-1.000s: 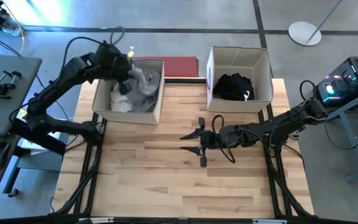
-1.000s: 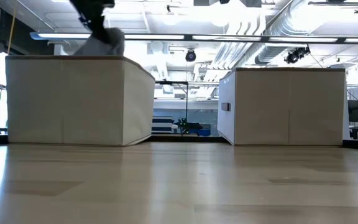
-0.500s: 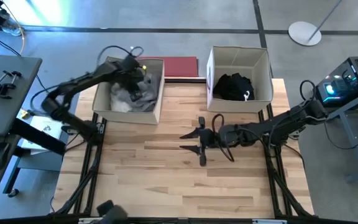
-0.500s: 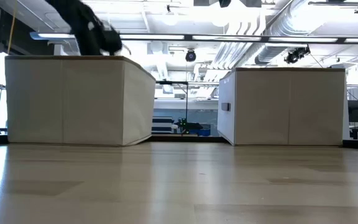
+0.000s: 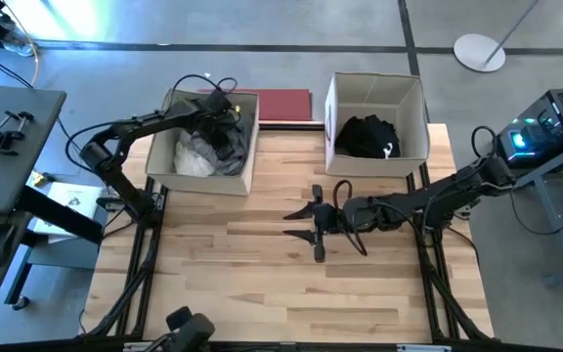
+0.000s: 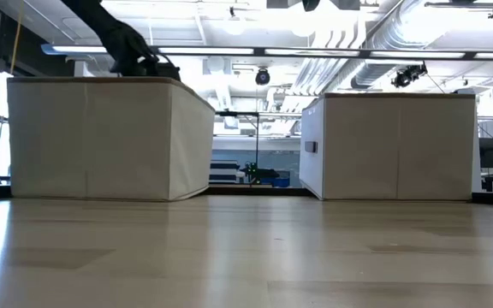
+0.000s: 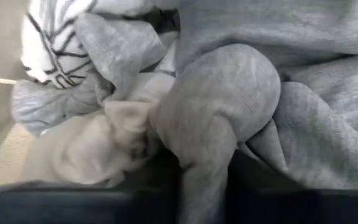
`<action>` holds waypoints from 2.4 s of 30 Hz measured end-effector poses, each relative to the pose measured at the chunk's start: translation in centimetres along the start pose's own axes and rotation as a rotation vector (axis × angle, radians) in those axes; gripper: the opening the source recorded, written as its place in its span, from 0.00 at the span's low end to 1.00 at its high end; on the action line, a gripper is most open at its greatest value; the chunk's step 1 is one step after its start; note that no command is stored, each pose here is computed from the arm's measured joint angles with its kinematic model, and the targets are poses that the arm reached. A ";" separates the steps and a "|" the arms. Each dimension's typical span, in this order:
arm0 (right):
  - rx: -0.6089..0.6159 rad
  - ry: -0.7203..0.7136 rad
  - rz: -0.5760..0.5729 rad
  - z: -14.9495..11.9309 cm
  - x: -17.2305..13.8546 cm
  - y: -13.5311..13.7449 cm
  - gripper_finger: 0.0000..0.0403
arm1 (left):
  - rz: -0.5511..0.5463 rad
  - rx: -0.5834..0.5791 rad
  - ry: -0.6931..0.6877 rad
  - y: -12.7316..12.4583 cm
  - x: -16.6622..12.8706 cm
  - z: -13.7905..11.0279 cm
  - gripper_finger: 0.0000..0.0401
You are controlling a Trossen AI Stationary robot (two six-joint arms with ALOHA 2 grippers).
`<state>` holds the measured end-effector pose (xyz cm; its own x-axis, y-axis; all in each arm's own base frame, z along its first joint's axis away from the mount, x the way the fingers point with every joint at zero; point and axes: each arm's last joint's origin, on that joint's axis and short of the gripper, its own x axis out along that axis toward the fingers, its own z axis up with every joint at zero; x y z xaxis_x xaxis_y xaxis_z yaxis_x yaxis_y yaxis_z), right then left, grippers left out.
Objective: Sort clothes
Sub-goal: Put the gray pants into the left laundry organizer, then adjust the laundry organizers
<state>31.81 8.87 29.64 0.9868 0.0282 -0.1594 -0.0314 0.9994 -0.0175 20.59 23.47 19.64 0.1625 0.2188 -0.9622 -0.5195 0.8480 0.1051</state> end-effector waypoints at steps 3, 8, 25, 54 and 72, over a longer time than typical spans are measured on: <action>0.000 0.000 0.000 0.0 0.0 0.0 0.35 | 0.020 -0.002 -0.059 0.1 -2.2 0.0 0.31; 0.000 0.001 0.001 0.0 0.0 0.1 0.35 | 0.056 -0.005 -0.203 0.1 -7.8 -0.1 0.46; -0.029 0.007 0.001 -0.1 0.0 0.0 0.35 | 0.035 0.351 -0.541 -7.9 -19.9 -5.6 0.51; -0.031 0.024 0.091 -0.4 -0.9 2.9 0.35 | 0.249 0.634 -0.041 -12.0 -16.5 -3.8 0.15; -0.010 0.035 0.085 -0.4 -0.8 2.8 0.35 | -0.064 0.582 -0.144 -13.8 -14.4 -6.2 0.48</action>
<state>30.85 11.60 29.29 0.9745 0.1117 -0.1948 -0.1164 0.9931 -0.0127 20.21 5.64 30.46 0.3119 0.1869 -0.9315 0.0335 0.9777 0.2074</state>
